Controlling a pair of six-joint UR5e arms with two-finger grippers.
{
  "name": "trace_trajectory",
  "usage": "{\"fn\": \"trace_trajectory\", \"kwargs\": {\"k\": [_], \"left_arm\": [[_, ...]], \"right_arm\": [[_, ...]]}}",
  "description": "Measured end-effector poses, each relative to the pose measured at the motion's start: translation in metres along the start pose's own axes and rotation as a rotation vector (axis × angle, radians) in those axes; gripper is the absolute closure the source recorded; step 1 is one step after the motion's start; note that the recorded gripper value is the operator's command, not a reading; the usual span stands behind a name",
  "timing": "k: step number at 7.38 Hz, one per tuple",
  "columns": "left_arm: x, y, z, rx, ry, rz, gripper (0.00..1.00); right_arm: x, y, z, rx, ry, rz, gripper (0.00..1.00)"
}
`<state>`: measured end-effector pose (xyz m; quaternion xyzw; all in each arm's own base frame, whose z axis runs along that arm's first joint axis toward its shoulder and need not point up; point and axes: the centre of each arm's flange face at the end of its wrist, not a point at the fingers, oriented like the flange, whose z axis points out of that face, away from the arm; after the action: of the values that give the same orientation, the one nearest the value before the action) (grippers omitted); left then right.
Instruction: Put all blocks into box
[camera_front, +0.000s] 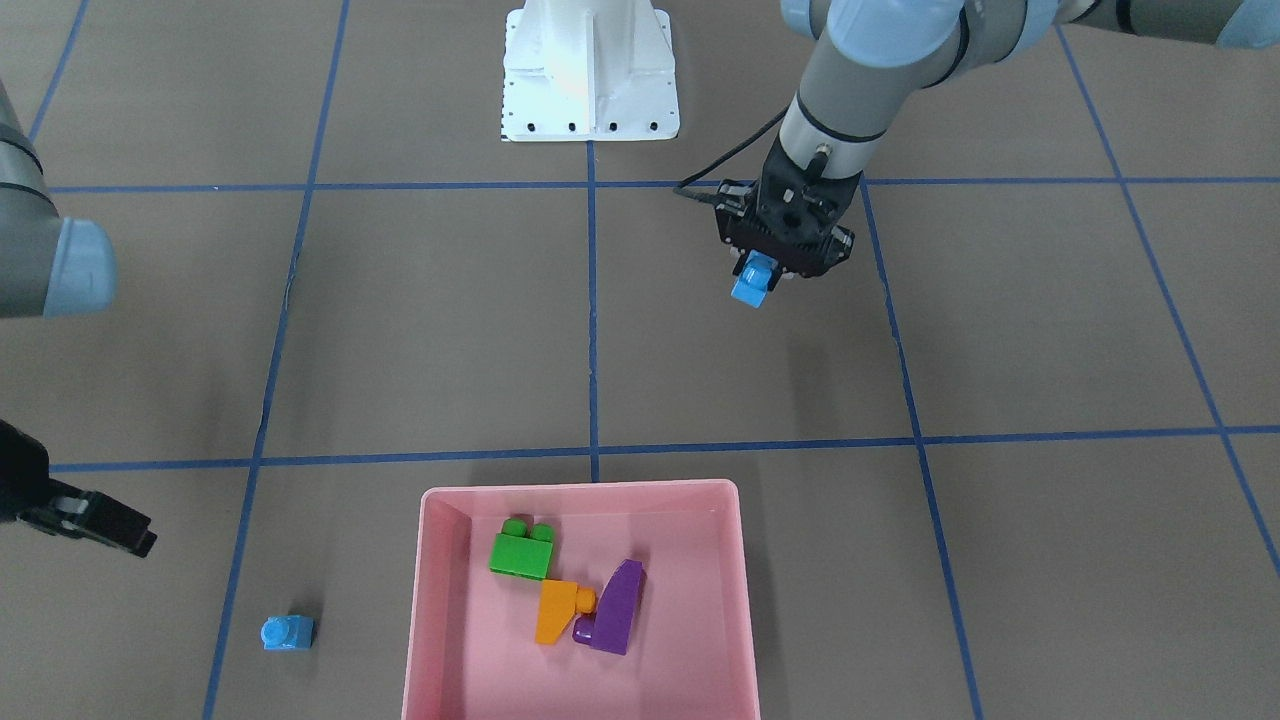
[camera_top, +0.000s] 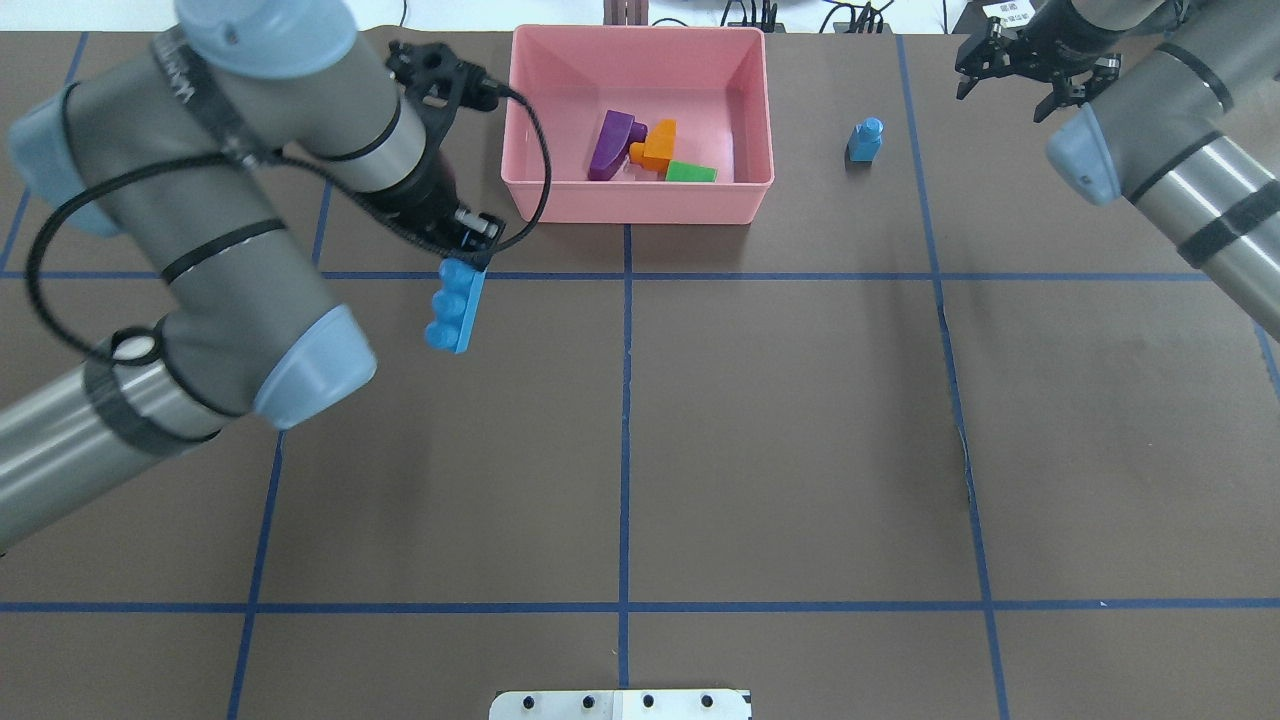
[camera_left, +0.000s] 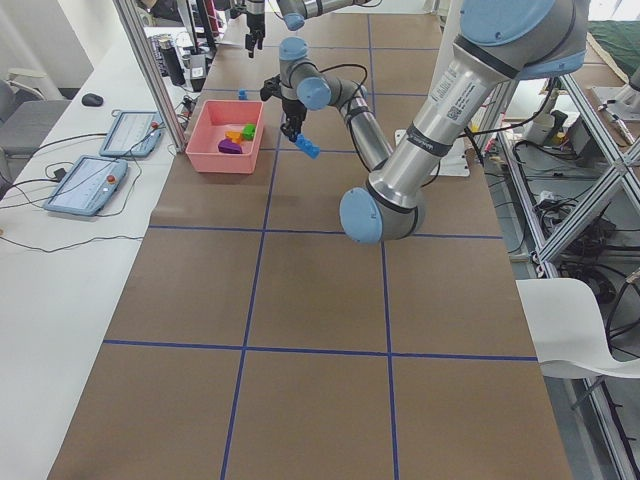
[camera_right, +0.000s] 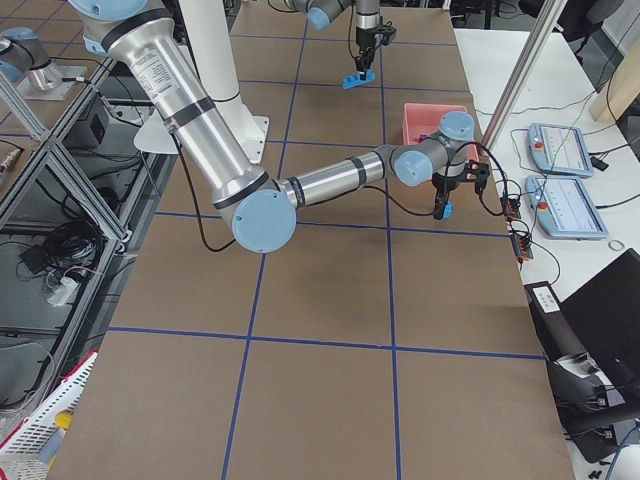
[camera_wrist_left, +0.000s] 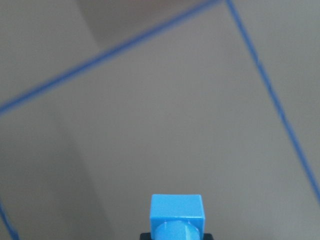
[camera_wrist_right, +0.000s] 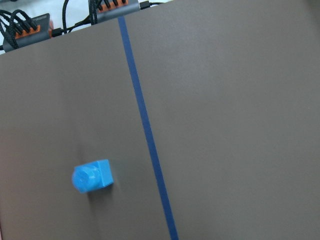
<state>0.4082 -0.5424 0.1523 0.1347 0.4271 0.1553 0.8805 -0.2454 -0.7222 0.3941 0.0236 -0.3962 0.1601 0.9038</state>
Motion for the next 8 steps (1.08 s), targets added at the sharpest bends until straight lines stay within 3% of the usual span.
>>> {"fn": "trace_trajectory", "kwargs": {"k": [1, 3, 6, 7, 8], "left_arm": [[0.001, -0.057, 0.013, 0.045, 0.005, -0.056, 1.0], [-0.016, -0.135, 0.057, 0.158, 0.048, -0.185, 1.0], [-0.018, -0.191, 0.052, 0.264, 0.037, -0.27, 1.0], [-0.023, -0.2, 0.045, 0.29, 0.023, -0.279, 0.5], [-0.028, -0.204, 0.047, 0.31, 0.005, -0.284, 0.08]], "right_arm": [[-0.028, -0.012, 0.009, 0.023, 0.02, -0.015, 0.0], [-0.055, -0.022, 0.032, 0.071, 0.018, -0.057, 0.0], [-0.082, -0.014, 0.066, 0.132, 0.028, -0.109, 0.0], [-0.088, -0.009, 0.073, 0.129, 0.031, -0.118, 0.0], [-0.093, -0.003, 0.08, 0.123, 0.034, -0.125, 0.0]]}}
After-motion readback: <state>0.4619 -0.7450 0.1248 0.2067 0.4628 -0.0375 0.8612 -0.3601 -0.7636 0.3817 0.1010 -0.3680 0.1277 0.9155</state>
